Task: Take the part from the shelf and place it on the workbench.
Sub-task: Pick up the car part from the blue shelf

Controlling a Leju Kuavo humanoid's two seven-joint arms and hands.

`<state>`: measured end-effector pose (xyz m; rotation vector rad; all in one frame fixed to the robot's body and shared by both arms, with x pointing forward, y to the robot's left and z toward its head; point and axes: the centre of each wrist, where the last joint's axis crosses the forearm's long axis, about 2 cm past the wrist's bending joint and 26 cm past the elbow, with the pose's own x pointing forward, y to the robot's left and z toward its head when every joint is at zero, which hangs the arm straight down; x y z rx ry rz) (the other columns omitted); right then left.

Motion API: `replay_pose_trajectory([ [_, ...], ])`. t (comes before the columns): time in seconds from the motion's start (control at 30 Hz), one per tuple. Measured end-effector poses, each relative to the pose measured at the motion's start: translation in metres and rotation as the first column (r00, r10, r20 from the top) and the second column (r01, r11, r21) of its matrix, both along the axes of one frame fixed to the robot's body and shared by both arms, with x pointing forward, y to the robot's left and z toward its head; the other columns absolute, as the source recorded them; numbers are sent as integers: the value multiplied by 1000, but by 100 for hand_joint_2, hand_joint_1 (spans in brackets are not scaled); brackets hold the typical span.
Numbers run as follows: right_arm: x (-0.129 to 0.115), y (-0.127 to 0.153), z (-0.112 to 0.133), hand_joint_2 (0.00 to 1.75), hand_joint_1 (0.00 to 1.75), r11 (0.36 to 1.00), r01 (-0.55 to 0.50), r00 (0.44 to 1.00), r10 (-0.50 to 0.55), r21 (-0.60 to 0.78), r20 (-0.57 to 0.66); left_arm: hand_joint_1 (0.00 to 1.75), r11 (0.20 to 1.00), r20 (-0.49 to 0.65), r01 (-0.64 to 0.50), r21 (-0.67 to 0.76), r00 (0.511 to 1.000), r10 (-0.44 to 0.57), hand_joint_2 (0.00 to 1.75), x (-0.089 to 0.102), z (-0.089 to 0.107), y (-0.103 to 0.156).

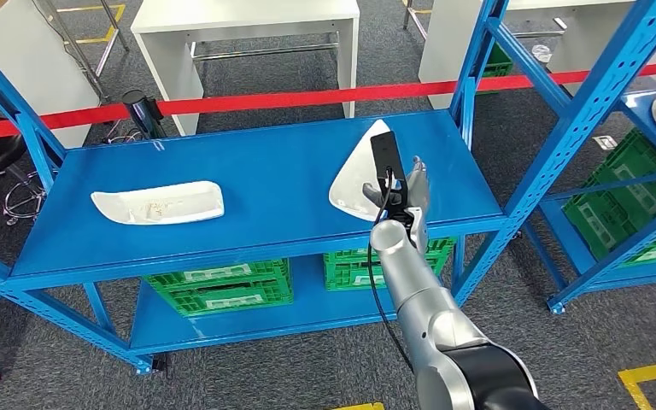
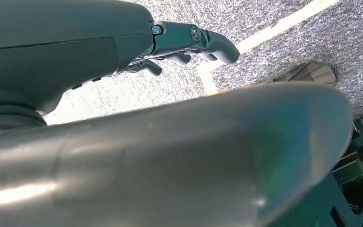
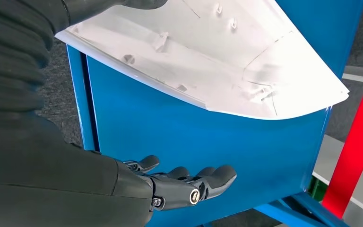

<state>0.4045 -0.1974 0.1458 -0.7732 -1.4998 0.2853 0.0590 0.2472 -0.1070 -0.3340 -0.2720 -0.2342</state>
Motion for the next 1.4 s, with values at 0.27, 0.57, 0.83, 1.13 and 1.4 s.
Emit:
replay_pose_trajectory([
  [0.27, -1, -3, -7, 175, 0, 1000, 5, 1000, -5, 10, -18, 0, 1000, -1, 12, 6, 1000, -12, 0, -1, 0, 2],
  [0.57, -3, -8, -15, 175, 0, 999, 11, 999, -10, 31, -38, 0, 1000, -5, 20, 13, 1000, -20, 0, -2, -1, 4],
  [0.83, -7, -8, -24, 175, 0, 999, 12, 999, -10, 38, -49, 0, 1000, -4, 19, 13, 1000, -19, 0, -3, -1, 5],
  [1.13, -12, -8, -32, 175, 0, 999, 7, 998, -4, 43, -65, 0, 1000, -1, 17, 12, 1000, -17, 0, -5, -1, 5],
  [1.4, -12, -10, -35, 175, 0, 1000, 2, 997, 0, 26, -71, 0, 1000, -1, 20, 12, 1000, -20, 0, -6, -1, 6],
])
